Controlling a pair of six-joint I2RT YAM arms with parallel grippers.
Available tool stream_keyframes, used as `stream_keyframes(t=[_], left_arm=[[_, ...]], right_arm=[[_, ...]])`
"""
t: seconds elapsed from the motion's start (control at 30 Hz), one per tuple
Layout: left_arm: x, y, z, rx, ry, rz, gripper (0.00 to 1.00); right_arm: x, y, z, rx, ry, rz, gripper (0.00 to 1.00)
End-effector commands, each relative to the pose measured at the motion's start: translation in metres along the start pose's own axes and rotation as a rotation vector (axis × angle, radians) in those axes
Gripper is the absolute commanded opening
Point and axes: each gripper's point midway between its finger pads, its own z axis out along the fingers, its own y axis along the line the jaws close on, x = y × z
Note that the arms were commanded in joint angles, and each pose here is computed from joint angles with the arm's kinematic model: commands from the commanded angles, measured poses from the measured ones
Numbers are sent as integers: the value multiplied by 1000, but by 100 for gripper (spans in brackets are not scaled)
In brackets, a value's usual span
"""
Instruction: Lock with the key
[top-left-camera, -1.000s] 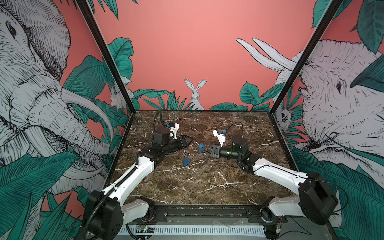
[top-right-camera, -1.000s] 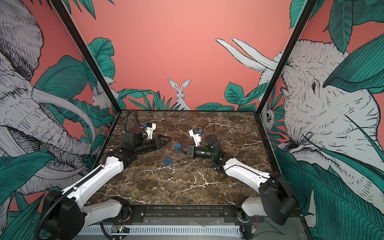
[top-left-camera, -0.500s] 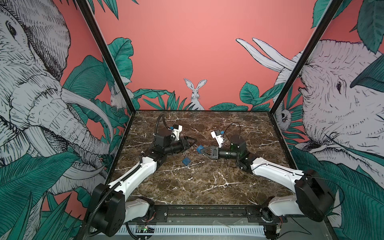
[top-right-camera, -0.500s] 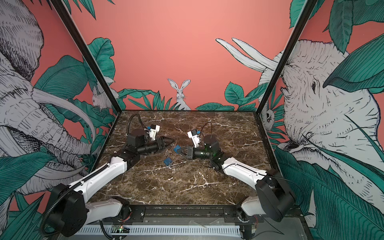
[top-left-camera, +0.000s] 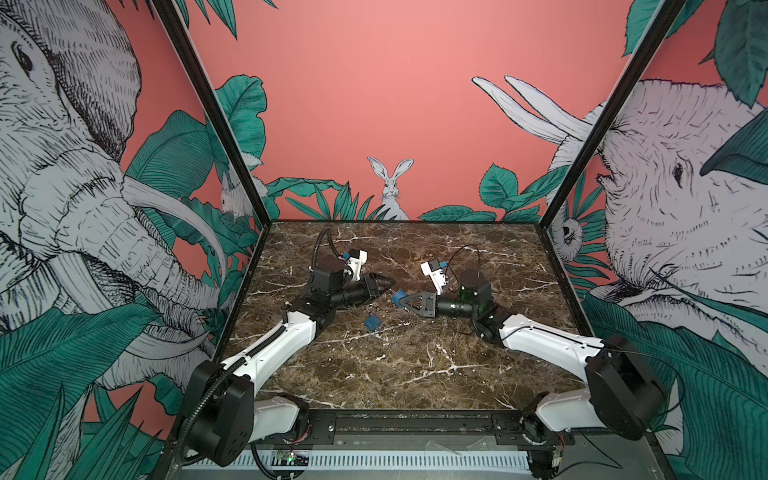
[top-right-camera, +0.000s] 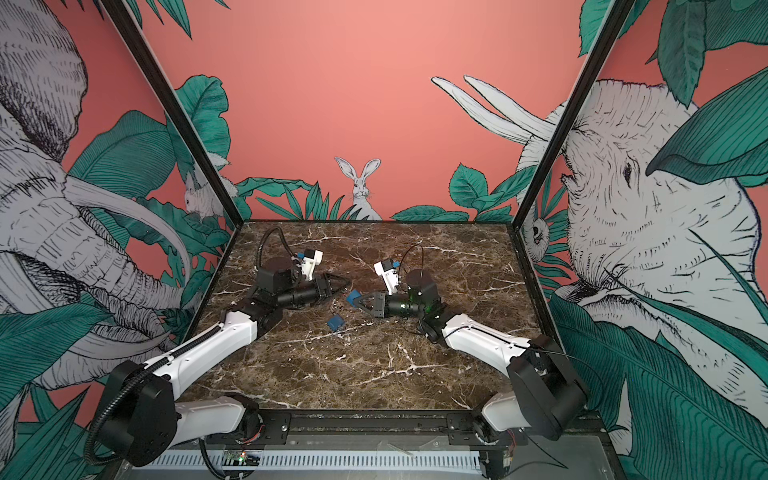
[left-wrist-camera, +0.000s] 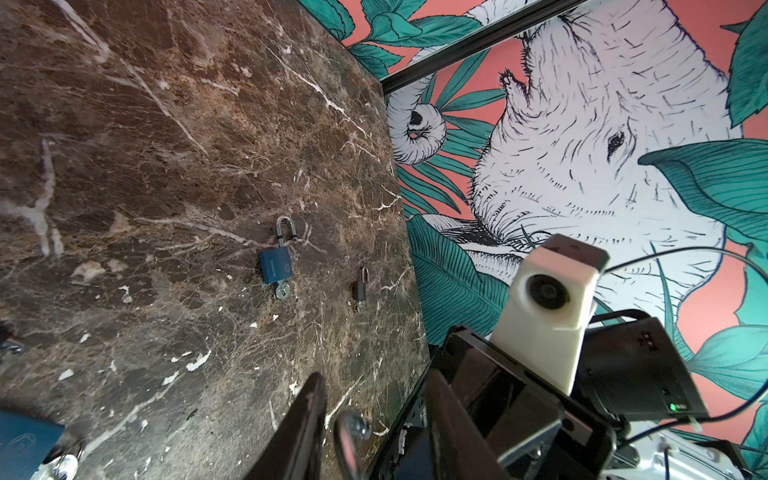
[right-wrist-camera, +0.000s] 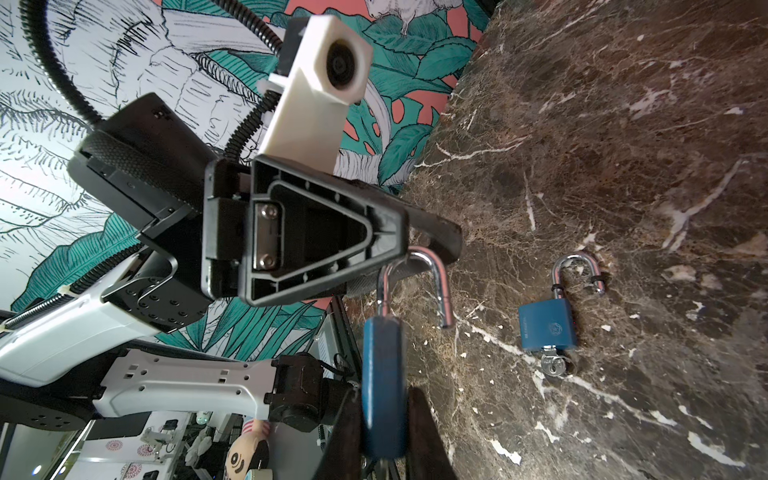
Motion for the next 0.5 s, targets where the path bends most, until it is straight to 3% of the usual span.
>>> stream_keyframes(t=[0.0,0.47], left_arm=[[0,-12,-5,21,-4,32,37],[2,-17,-7,28,11,58,25]], right_arm=[[-15,21,2,-76,-36,-65,0],[-12,14,4,-60,-16,-56,0]])
